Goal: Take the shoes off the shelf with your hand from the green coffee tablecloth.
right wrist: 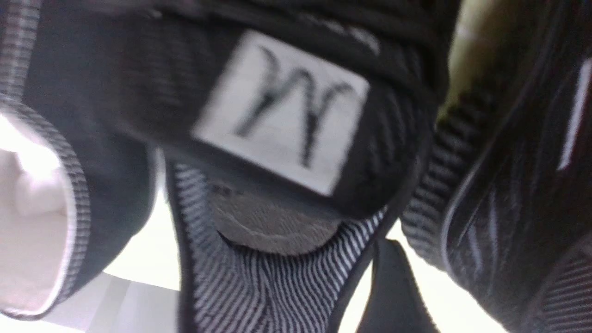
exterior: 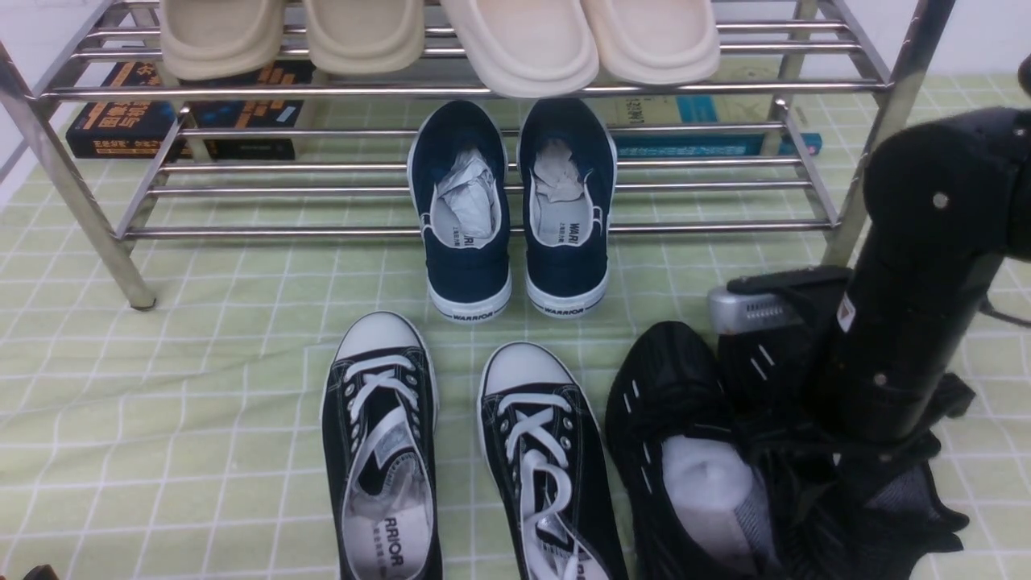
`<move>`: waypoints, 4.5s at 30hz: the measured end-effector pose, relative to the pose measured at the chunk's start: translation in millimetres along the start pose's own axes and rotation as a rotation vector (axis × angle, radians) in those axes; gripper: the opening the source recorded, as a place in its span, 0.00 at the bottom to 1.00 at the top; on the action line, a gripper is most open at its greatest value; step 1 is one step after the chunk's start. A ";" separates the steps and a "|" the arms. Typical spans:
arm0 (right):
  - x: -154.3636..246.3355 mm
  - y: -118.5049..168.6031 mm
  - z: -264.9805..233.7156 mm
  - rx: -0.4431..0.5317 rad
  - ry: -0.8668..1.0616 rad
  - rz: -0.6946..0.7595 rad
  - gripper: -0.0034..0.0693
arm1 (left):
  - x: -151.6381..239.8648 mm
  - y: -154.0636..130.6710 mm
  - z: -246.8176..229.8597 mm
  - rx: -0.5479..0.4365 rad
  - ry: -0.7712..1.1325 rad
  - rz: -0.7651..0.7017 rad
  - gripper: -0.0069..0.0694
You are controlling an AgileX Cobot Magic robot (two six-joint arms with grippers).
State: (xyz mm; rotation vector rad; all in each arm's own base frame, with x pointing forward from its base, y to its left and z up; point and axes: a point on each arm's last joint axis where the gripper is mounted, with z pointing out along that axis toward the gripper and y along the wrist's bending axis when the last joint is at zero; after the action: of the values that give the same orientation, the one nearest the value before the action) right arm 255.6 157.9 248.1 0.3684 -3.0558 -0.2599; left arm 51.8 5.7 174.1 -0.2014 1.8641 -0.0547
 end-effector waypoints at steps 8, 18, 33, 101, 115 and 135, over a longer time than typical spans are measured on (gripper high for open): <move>12.6 2.8 -47.3 -0.011 -0.166 -0.093 0.53 | 0.0 0.0 0.0 0.000 0.000 0.000 0.41; 115.9 -9.1 -151.3 -0.065 -0.573 -0.166 0.10 | 0.0 0.0 0.0 0.000 0.000 0.000 0.41; 199.1 -50.6 -76.2 -0.209 -1.224 -0.160 0.03 | 0.0 0.0 0.0 0.000 0.000 0.000 0.41; 233.3 -117.2 62.5 0.224 -1.325 0.243 0.11 | 0.0 0.0 0.0 0.000 0.000 0.001 0.41; 232.6 -114.0 63.1 0.192 -1.317 0.172 0.13 | 0.0 0.0 0.0 0.000 0.000 0.001 0.41; 232.6 -114.0 63.1 0.192 -1.317 0.171 0.17 | 0.0 0.0 0.0 0.000 0.000 0.001 0.41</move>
State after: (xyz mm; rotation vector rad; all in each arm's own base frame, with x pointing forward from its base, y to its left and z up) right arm 51.7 3.0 173.8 -0.1839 -4.3840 -0.2629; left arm 51.8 5.8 174.1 -0.2006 1.8641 -0.0536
